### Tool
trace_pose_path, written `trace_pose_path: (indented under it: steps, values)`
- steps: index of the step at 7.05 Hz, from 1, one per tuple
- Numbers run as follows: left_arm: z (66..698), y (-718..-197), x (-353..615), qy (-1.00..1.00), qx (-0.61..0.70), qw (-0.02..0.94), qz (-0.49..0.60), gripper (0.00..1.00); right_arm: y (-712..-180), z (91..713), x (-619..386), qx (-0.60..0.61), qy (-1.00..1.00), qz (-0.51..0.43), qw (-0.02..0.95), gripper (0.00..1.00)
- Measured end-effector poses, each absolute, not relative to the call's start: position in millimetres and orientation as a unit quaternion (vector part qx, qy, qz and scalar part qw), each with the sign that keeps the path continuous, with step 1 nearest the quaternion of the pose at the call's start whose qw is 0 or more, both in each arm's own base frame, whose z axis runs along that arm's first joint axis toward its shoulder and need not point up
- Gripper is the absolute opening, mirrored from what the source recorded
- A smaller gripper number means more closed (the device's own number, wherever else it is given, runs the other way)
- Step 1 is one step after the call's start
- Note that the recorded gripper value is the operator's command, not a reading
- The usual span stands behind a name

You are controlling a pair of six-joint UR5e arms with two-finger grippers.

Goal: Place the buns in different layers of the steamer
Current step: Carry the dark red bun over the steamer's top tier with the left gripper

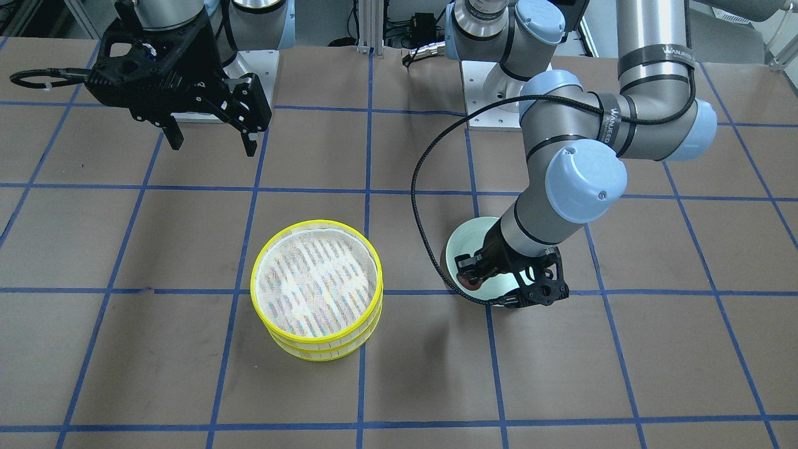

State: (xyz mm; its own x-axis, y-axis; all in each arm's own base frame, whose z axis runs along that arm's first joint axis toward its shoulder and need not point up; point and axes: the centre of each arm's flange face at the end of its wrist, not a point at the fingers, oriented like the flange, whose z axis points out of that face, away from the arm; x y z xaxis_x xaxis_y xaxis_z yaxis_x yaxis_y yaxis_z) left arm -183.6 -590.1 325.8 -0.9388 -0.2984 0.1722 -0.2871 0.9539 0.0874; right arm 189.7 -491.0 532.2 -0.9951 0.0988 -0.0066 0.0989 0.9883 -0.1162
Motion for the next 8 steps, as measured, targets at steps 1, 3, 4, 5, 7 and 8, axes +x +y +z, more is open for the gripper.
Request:
trace_pose_path:
  steps: [1, 3, 4, 5, 7, 8]
  values:
    - [342, -586, -209, -0.974, 0.185, 0.131, -0.03, 0.0, -491, 531, 189, 0.05, 0.997, -0.056, 0.0, 1.0]
    - [351, -579, -257, -0.949, 0.238, 0.202, -0.039, 0.0, -489, 531, 189, 0.05, 0.997, -0.054, 0.0, 1.0]
    - [348, -574, -275, -0.934, 0.261, 0.236, -0.06, 0.0, -489, 531, 188, 0.05, 0.997, -0.053, -0.001, 1.0]
    - [343, -569, -287, -0.921, 0.277, 0.262, -0.082, 0.0, -488, 532, 188, 0.05, 0.997, -0.053, -0.001, 1.0]
    - [330, -564, -309, -0.914, 0.273, 0.287, -0.092, 0.57, -488, 531, 188, 0.05, 0.997, -0.053, -0.001, 1.0]
    - [324, -564, -315, -0.912, 0.276, 0.289, -0.095, 1.0, -488, 531, 188, 0.05, 0.997, -0.052, -0.001, 1.0]
